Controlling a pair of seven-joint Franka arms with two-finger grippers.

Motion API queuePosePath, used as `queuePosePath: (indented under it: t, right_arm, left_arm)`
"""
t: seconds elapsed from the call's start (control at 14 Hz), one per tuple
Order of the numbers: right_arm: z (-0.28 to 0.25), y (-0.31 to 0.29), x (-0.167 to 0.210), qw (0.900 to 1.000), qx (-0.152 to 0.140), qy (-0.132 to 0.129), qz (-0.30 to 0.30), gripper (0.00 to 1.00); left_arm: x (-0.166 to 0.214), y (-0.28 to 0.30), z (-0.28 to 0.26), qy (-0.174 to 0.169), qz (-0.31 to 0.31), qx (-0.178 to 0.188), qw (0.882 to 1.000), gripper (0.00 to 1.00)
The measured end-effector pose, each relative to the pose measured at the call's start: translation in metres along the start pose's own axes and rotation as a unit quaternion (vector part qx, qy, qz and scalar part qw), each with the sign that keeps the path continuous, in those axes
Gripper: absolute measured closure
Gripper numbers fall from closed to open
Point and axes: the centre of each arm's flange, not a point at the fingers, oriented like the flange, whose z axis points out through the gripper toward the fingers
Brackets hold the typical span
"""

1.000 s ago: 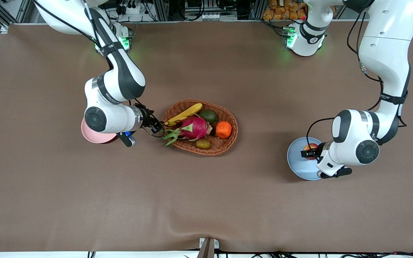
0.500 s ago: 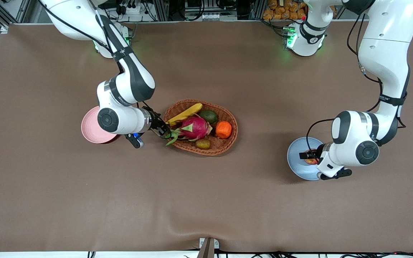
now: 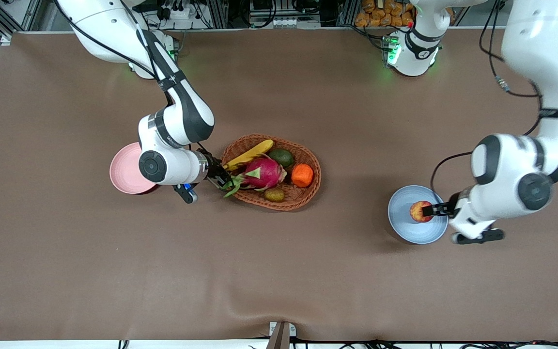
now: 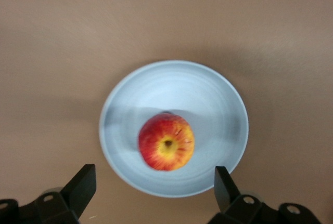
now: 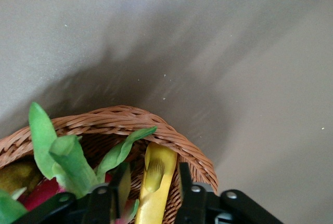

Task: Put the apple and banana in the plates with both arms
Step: 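Open the left gripper and raise it while the right gripper grasps the banana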

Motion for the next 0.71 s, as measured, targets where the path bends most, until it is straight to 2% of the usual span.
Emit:
queuePosePath:
  t: [0.07,0.57,0.71]
  right_arm:
    - [0.001,0.000,0.000,1.000,0.000,0.000,0.000,0.66]
    - [0.003,0.000,-0.001,1.000,-0.002,-0.002,0.000,0.70]
    - [0.003,0.000,-0.001,1.000,-0.001,-0.002,0.000,0.83]
  left_arm:
    - [-0.002,-0.006,-0.025,0.015,0.007,0.000,1.000,0.00]
    - [-0.061,-0.019,-0.181,0.041,0.003,0.013,0.999,0.00]
    - [-0.085,-0.012,-0.215,0.046,-0.006,0.016,0.999,0.00]
